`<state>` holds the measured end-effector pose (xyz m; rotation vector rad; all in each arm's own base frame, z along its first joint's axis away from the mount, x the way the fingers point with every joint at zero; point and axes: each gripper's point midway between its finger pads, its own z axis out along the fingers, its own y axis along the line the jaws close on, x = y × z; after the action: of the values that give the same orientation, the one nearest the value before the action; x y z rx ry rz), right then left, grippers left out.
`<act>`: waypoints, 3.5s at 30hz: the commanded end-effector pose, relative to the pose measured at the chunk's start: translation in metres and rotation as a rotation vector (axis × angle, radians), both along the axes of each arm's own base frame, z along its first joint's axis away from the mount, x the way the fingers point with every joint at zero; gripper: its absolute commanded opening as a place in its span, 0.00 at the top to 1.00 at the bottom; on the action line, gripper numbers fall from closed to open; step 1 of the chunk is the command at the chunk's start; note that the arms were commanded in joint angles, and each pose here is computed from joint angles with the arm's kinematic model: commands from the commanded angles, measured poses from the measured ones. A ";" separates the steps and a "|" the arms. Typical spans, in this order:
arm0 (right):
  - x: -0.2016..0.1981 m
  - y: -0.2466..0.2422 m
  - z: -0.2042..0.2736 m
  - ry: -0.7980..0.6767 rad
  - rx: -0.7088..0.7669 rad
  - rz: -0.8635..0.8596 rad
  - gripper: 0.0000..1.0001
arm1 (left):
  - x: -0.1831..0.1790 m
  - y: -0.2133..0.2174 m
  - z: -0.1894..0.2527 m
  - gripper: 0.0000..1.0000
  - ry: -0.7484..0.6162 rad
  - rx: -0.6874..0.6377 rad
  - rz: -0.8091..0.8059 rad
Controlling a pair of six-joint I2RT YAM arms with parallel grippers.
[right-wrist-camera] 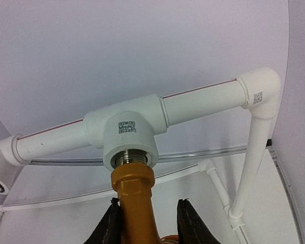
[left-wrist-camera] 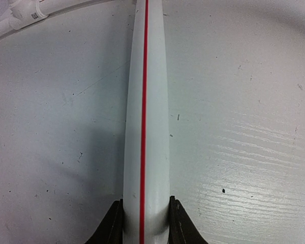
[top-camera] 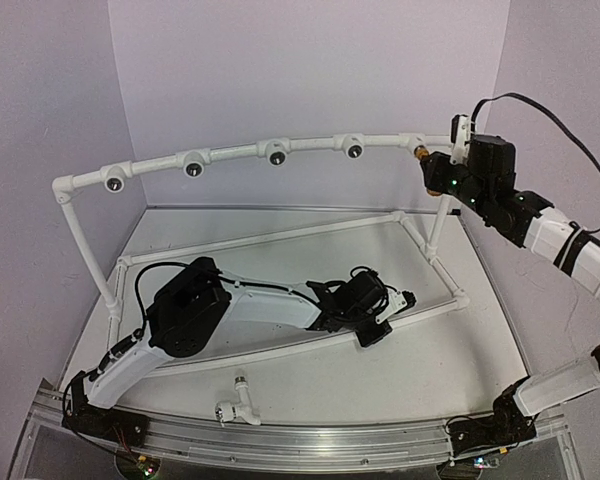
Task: Install the water faucets
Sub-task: Screw the water faucet onto the adaptor.
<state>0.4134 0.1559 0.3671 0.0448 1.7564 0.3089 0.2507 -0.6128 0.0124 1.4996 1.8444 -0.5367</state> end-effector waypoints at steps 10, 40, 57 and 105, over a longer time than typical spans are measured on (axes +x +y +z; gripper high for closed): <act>-0.004 0.055 -0.011 0.123 0.179 0.201 0.77 | -0.085 0.096 -0.154 1.00 0.273 0.481 -0.100; -0.052 -0.014 0.006 0.080 -0.868 0.254 0.20 | -0.083 0.091 -0.159 1.00 0.275 0.496 -0.099; -0.009 -0.013 0.012 0.059 -0.752 0.075 0.56 | -0.084 0.093 -0.161 1.00 0.279 0.504 -0.096; -0.026 0.067 0.066 0.165 0.959 0.589 1.00 | -0.085 0.095 -0.161 1.00 0.285 0.509 -0.098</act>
<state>0.4208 0.1766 0.3645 0.3450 1.8292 1.1017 0.2684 -0.6108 0.0113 1.4679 1.8808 -0.5041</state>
